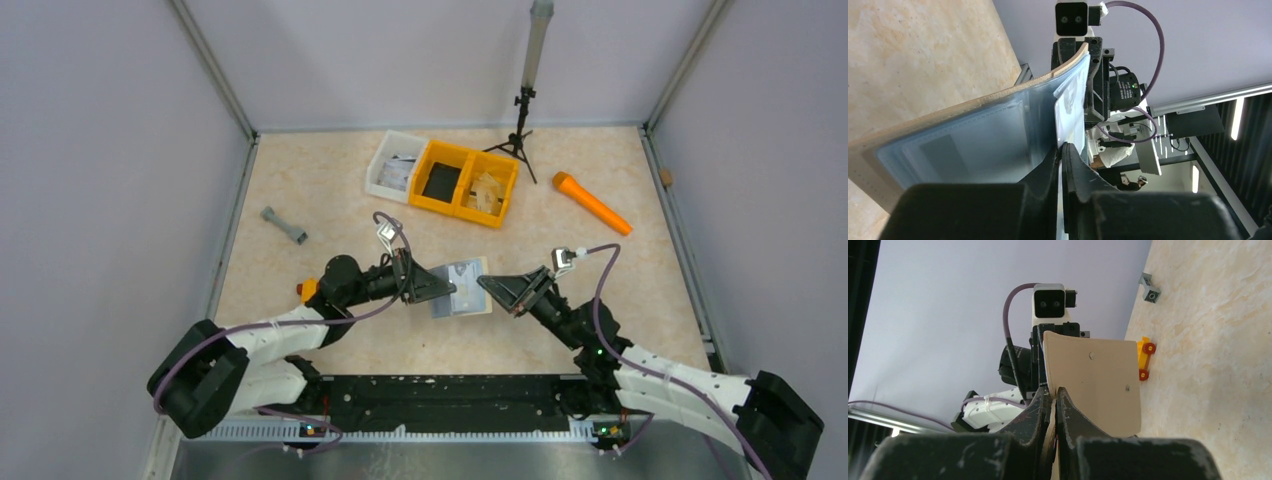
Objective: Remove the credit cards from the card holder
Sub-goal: Remove the credit card from the card holder.
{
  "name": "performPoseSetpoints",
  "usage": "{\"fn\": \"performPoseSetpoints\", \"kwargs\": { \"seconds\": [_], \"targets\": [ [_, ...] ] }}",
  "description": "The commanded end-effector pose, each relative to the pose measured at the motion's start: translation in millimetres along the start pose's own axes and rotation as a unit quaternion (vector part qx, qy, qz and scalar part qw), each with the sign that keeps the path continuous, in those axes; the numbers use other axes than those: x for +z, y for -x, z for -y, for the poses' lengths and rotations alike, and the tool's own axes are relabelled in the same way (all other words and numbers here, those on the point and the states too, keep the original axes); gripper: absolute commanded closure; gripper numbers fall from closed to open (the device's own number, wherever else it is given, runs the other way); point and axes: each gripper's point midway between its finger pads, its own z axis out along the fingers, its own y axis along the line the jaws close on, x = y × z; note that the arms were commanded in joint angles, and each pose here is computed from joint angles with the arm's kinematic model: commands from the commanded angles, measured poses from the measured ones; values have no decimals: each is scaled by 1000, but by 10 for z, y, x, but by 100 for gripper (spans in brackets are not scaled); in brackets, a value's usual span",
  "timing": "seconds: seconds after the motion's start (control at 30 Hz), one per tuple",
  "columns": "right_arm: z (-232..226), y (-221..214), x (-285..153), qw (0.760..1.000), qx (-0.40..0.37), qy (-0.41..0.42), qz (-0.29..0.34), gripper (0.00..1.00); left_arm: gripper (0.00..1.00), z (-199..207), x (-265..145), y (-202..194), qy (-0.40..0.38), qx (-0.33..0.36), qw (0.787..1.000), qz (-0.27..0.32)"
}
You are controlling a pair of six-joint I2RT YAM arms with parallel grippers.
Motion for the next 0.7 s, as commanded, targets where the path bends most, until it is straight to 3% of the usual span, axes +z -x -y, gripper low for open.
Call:
{"fn": "performPoseSetpoints", "kwargs": {
  "seconds": [0.0, 0.17, 0.5, 0.53, 0.6, 0.67],
  "targets": [
    [-401, 117, 13, 998, 9, 62, 19, 100, 95, 199, -40, 57, -31, 37, 999, 19],
    [-345, 182, -53, 998, 4, 50, 37, 100, 100, 162, -102, 65, -21, 35, 999, 27],
    [-347, 236, -109, 998, -18, 38, 47, 100, 100, 141, -126, 52, -20, 30, 999, 21],
    [-350, 216, -98, 998, -22, 38, 42, 98, 100, 162, -115, 44, -24, 30, 999, 16],
    [-353, 163, -62, 998, -28, 38, 27, 80, 100, 196, -97, 44, -31, 28, 999, 10],
    [-381, 107, -19, 998, -34, 43, 11, 71, 100, 208, -74, 44, -34, 27, 999, 5]
  ]
}}
